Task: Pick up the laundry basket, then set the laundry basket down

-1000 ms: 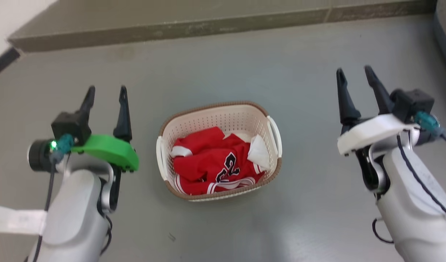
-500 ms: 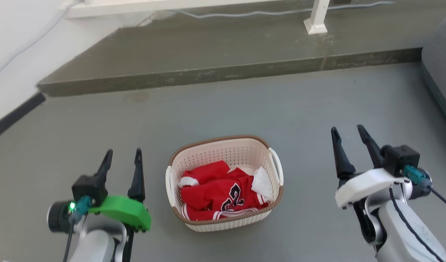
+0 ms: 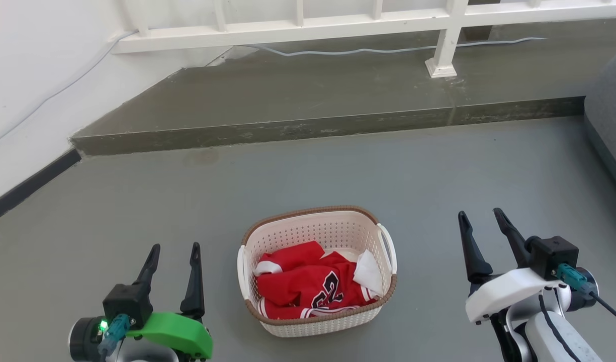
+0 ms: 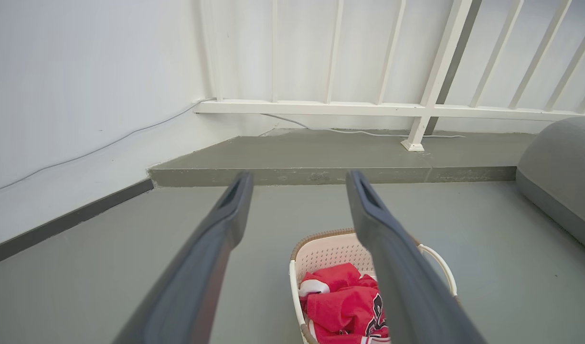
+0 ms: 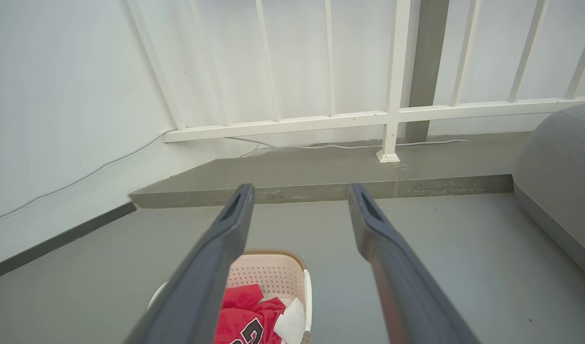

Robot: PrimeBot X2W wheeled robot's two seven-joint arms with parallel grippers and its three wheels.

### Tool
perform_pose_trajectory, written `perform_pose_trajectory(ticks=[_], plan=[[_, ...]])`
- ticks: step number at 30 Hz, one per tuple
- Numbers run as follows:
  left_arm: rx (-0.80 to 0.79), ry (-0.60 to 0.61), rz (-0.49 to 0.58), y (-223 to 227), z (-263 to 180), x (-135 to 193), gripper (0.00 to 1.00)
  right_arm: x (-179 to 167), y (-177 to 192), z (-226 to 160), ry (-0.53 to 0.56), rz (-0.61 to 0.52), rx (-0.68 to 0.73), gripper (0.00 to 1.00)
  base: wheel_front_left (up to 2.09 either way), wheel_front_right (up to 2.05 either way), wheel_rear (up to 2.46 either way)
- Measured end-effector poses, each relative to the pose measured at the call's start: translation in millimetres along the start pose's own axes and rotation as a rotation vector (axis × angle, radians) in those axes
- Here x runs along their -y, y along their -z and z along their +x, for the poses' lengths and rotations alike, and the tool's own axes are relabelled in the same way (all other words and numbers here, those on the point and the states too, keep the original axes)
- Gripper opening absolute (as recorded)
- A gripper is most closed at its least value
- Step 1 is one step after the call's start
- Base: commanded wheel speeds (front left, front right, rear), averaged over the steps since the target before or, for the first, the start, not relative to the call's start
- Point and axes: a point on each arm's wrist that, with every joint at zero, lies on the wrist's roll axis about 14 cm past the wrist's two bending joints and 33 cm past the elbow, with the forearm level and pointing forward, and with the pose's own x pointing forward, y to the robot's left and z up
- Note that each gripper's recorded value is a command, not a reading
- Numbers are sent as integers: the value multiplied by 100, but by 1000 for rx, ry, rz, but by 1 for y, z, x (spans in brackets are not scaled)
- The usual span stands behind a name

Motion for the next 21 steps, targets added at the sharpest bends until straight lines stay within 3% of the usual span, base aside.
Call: perform_pose_trajectory(ticks=[21], plan=[[15, -19, 13, -3, -17, -4, 100, 0, 5, -12, 8, 4, -10, 100, 0, 0, 0]])
